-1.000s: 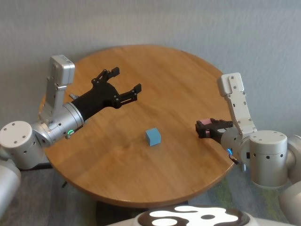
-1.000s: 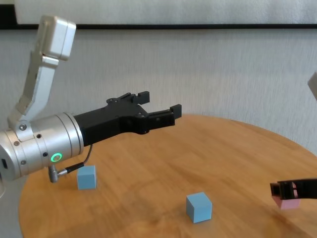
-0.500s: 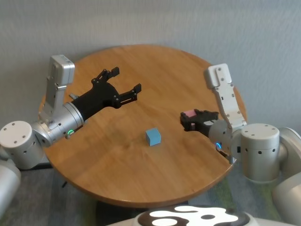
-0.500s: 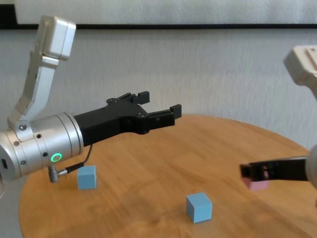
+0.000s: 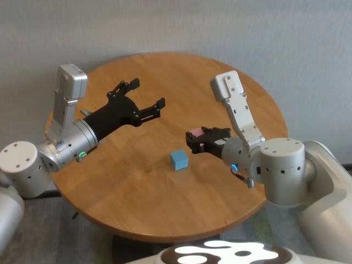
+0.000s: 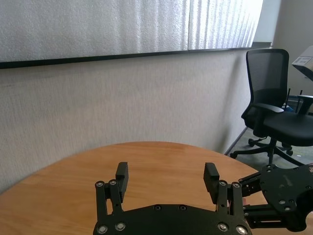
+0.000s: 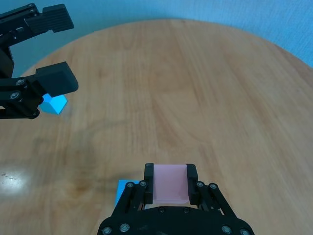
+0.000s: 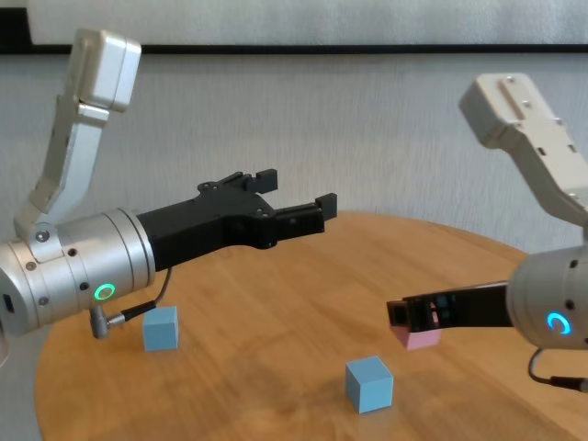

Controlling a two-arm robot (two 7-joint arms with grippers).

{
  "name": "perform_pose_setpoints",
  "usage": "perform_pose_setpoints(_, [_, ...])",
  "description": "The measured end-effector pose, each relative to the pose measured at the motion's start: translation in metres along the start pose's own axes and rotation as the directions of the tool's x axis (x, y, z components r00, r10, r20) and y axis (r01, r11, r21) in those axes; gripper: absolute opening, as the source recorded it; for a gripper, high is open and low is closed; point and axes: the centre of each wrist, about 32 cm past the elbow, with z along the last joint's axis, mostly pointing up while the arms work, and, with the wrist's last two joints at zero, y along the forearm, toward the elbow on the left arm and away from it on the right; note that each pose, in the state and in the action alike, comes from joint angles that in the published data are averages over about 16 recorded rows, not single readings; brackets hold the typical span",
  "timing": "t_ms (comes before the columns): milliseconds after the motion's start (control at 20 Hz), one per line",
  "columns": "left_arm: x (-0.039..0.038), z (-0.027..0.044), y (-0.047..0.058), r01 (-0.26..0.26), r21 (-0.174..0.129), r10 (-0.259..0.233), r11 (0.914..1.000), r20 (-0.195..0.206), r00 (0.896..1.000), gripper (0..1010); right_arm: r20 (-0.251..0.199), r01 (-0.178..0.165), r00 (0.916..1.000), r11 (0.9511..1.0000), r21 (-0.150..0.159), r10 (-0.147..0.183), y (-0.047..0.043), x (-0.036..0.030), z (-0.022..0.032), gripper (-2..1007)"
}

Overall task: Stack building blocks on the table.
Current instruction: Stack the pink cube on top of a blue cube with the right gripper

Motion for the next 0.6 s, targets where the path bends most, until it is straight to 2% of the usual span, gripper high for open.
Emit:
perform_pose_setpoints(300, [0.0,0.0,0.0,0.0,0.0,0.0,1.0,0.0,1.0,1002,0.017,-0.031,0.9994,0.9994,-0.013,0.031,0.0058,-0.0111,0.0063,357])
perform_pose_setpoints(600, [0.0,0.0,0.0,0.0,0.0,0.0,1.0,0.0,1.0,1002,0.037,-0.042,0.9984,0.9988,-0.027,0.043,0.0095,-0.0187,0.0093,357])
